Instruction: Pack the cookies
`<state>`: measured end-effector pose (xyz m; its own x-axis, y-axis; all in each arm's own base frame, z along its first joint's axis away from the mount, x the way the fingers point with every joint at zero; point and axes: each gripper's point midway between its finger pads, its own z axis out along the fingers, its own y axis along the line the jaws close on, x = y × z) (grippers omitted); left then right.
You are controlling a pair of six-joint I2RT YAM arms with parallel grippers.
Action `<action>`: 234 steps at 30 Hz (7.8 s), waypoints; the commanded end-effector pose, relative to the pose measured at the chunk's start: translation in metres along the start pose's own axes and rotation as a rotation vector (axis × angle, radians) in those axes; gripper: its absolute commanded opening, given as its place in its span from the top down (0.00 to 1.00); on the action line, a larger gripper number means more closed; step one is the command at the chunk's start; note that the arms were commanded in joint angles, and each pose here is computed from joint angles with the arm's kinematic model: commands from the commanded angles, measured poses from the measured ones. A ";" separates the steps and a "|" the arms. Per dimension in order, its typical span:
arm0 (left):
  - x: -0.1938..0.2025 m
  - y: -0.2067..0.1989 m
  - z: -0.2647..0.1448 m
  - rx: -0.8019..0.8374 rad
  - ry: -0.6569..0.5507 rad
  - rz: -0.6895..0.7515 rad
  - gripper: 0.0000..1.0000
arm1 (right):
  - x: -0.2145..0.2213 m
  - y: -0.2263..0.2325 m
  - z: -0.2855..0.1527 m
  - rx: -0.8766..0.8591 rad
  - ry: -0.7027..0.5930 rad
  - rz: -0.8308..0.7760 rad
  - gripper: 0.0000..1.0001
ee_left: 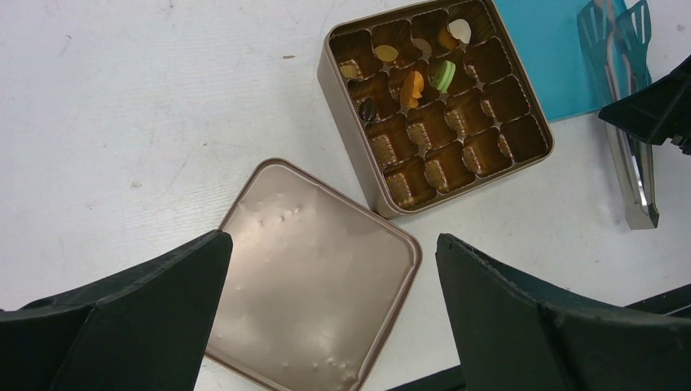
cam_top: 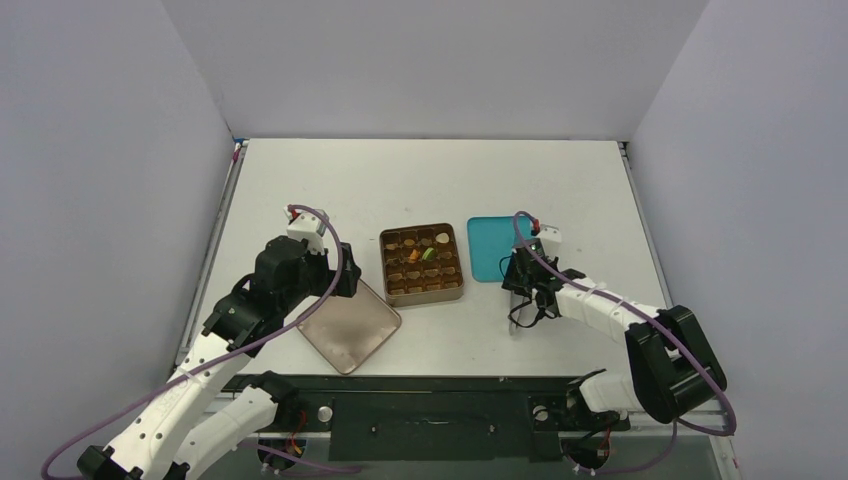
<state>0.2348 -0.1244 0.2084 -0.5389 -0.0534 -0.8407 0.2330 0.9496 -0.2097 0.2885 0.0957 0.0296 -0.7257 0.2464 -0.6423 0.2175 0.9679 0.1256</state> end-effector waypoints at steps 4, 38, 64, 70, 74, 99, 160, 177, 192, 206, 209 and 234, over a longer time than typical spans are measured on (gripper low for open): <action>-0.012 -0.001 -0.003 0.004 -0.041 -0.008 0.03 | -0.031 0.003 -0.015 -0.001 -0.078 0.023 0.47; -0.015 0.008 -0.007 -0.046 -0.061 -0.023 0.03 | -0.006 0.156 -0.131 -0.439 -0.127 -0.146 0.48; -0.020 0.014 -0.013 -0.075 -0.095 -0.037 0.03 | 0.090 0.276 -0.100 -0.472 0.036 -0.366 0.53; -0.025 0.023 -0.018 -0.120 -0.128 -0.053 0.03 | 0.079 0.276 -0.081 -0.441 0.041 -0.365 0.53; -0.029 0.029 -0.023 -0.150 -0.156 -0.065 0.03 | 0.068 0.276 -0.068 -0.424 0.035 -0.363 0.54; -0.040 0.047 -0.038 -0.235 -0.241 -0.110 0.03 | 0.081 0.296 -0.060 -0.480 0.059 -0.479 0.54; -0.051 0.024 -0.043 -0.114 -0.264 -0.148 0.03 | 0.101 0.224 -0.107 -0.394 -0.059 -0.532 1.00; -0.011 -0.018 -0.016 0.058 -0.022 -0.237 0.03 | 0.071 0.175 -0.133 -0.446 -0.123 -0.341 1.00; 0.014 -0.033 -0.010 0.116 0.108 -0.289 0.03 | 0.024 0.129 -0.155 -0.421 -0.210 -0.230 1.00; 0.020 -0.086 -0.016 0.395 0.194 -0.472 0.03 | -0.011 0.120 -0.195 -0.483 -0.267 -0.156 1.00; 0.023 -0.098 -0.018 0.459 0.221 -0.517 0.03 | -0.016 0.122 -0.204 -0.510 -0.268 -0.144 1.00; 0.014 -0.134 -0.036 0.738 0.236 -0.652 0.53 | -0.015 0.135 -0.218 -0.581 -0.252 -0.121 1.00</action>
<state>0.1680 -0.2382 0.2209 -0.8823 -0.3538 -0.3104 0.1645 0.3862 -0.9077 0.1831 0.2217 0.1932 -0.5608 0.0981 -0.8221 -0.2910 0.9062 0.3067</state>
